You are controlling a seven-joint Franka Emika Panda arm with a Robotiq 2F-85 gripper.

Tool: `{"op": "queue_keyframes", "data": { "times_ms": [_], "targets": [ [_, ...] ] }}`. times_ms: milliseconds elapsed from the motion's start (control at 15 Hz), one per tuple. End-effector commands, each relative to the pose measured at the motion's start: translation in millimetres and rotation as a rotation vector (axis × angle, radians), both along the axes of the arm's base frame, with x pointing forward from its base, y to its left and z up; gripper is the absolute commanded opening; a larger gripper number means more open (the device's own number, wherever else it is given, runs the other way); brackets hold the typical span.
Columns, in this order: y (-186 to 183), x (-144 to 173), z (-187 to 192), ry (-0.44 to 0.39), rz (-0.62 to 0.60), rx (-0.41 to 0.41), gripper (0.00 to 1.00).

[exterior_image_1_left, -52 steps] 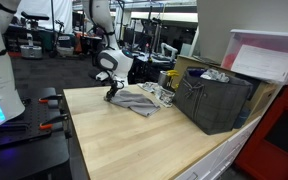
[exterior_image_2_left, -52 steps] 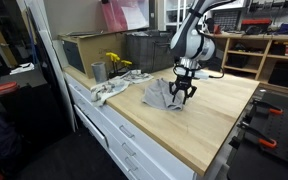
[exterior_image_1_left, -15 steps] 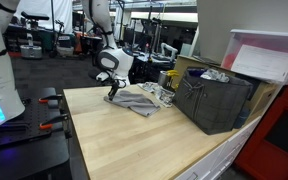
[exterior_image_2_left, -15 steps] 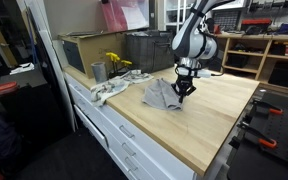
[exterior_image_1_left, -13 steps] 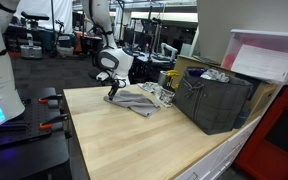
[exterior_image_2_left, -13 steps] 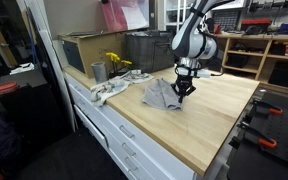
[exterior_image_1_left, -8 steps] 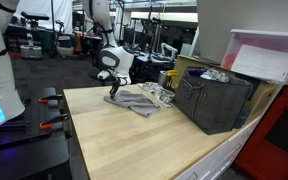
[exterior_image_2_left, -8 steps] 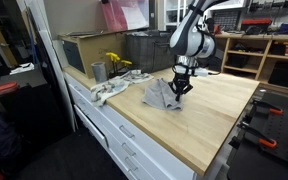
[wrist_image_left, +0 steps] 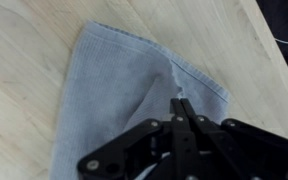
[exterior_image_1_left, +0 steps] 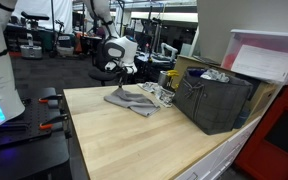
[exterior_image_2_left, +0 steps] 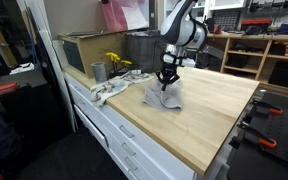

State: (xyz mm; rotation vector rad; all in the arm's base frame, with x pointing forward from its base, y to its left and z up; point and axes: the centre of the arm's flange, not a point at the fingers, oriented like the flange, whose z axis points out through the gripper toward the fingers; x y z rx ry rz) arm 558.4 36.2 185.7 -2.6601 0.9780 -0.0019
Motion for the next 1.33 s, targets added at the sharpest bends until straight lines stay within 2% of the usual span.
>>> {"op": "queue_keyframes", "data": {
  "times_ms": [0,533,1067,1200,1267],
  "targets": [
    [19,27,31,-0.042,0.007,-0.011,0.0],
    [44,70,65,-0.127,0.03,-0.038,0.0],
    [71,86,69,-0.15,0.085,-0.072,0.0],
    [76,87,69,-0.148,0.095,-0.071,0.28],
    [78,87,69,-0.145,0.094,-0.07,0.35]
  ]
}}
